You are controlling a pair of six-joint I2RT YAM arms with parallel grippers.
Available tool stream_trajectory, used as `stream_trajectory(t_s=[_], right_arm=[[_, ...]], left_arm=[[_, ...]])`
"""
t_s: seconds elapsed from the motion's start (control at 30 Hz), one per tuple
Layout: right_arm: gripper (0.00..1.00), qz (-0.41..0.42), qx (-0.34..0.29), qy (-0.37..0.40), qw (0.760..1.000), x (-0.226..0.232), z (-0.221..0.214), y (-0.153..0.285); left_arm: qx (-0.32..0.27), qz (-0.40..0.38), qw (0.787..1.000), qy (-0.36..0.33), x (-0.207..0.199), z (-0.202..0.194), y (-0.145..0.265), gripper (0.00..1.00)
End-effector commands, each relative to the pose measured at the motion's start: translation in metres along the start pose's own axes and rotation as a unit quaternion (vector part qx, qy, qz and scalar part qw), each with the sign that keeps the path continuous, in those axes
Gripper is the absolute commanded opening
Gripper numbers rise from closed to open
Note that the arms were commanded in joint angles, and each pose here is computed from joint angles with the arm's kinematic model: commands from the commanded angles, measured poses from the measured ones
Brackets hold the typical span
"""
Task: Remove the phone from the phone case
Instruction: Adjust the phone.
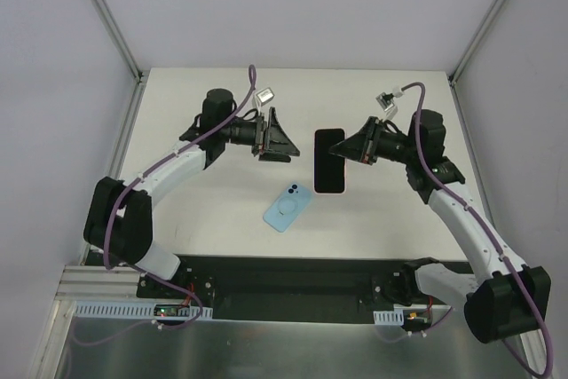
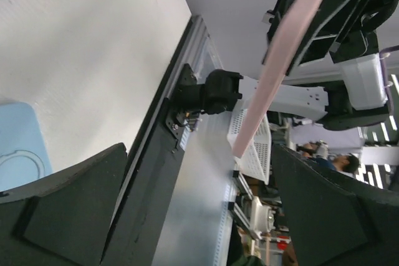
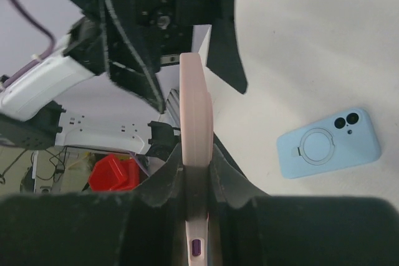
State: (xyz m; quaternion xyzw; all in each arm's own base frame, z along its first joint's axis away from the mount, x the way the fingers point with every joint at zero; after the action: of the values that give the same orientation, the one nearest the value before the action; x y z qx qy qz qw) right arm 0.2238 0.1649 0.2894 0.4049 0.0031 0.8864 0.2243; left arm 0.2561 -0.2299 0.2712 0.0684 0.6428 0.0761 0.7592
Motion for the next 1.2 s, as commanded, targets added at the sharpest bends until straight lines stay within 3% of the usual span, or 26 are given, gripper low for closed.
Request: stream_trajectory(t_s=[0.0, 0.3, 0.57, 0.83, 1.03, 1.17], right_arm=[[0.01, 0.056, -0.014, 0.062, 0.996, 0.027, 0.006, 0.009], [0.01, 0.06, -0.012, 0.031, 0.998, 0.027, 0.01, 0.0], [0.01, 0.064, -0.022, 0.016, 0.998, 0.033, 0.017, -0.002], [0.02, 0.062, -0.018, 0.006, 0.998, 0.031, 0.018, -0.009], [0.01, 0.064, -0.012, 0.007, 0.998, 0.032, 0.015, -0.013], [0.02, 0.063, -0.01, 0.004, 0.998, 0.03, 0.015, -0.014]], left_arm=[[0.029, -0.135, 0.99, -0.032, -0.028, -0.005, 0.007, 0.98], [0.054, -0.234, 0.97, -0.039, -0.039, -0.014, -0.016, 0.87], [0.075, -0.251, 0.964, -0.05, -0.049, -0.016, -0.026, 0.78], [0.072, -0.266, 0.959, -0.067, -0.065, -0.017, -0.026, 0.52], [0.069, -0.273, 0.957, -0.066, -0.071, -0.013, -0.027, 0.49], [0.07, -0.276, 0.957, -0.064, -0.074, -0.012, -0.029, 0.3]])
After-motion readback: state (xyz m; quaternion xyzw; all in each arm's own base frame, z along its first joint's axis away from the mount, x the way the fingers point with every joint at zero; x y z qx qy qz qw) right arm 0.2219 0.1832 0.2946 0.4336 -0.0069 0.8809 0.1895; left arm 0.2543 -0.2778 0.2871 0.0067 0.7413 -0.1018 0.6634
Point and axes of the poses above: each gripper's point midway between its finger pads, its own y axis back along the fingers, its own x axis along the line the jaws close on, z = x × y, the point moved 7 cm from there along y, back along the fingers, and after that the axes turned 12 degrees about y, right-handed, at the moved point
